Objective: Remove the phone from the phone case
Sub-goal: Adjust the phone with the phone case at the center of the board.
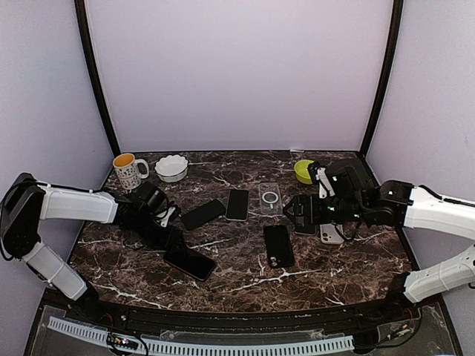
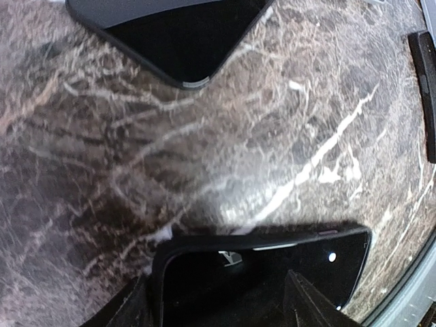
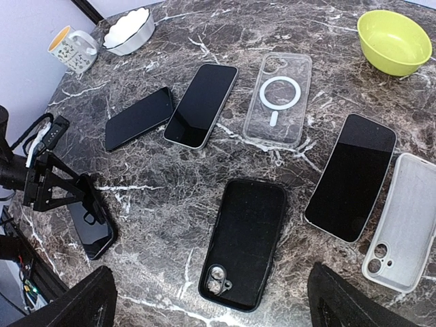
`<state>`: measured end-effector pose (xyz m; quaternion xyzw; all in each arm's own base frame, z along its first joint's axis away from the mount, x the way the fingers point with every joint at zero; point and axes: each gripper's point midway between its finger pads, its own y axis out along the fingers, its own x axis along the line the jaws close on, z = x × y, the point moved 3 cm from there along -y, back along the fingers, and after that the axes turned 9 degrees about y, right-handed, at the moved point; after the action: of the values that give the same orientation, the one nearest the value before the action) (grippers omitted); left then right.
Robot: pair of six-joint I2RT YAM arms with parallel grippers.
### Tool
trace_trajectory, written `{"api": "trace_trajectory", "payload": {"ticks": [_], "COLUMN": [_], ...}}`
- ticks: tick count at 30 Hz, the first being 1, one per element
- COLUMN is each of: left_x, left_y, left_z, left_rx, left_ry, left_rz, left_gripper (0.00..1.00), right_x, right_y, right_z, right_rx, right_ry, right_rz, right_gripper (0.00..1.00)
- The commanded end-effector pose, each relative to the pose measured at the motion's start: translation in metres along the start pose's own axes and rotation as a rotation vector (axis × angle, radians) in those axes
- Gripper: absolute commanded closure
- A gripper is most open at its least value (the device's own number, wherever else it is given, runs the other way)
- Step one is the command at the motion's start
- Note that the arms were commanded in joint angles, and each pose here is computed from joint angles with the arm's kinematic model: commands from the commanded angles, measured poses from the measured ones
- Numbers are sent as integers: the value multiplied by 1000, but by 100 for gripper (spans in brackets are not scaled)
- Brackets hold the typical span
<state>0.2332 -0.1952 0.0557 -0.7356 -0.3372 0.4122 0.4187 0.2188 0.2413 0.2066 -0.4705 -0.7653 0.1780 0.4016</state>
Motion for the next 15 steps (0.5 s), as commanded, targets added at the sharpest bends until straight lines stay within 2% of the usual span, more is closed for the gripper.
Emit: {"api": "trace_trajectory", "payload": {"ticks": [1,6,10,12,15], "left_x": [-4,-7,-3,-1,-4], "left_y": [-5,-17,-30,-36,-33], "left_z": [25,27,14,4,3], "left_rx": [53,17,-50,-78,-46], "left_ry": [-95,-157,-93,-65,-50], "left_rz": [39,48,-9,-40,-23], "left_gripper": [32,32,27,21,19], "right_x": [-4,-14,-32,-29,-19], "right_y": [-8,-16,-26,-29,-31], "right_z": [-6,-12,-16,-17,-14], "right_rx": [-60,-114,-181,-190,-181], "right_ry": [4,59,171,143,49], "right_rz": [11,60,137,82,-7], "right_gripper": [1,1,1,2,1]}}
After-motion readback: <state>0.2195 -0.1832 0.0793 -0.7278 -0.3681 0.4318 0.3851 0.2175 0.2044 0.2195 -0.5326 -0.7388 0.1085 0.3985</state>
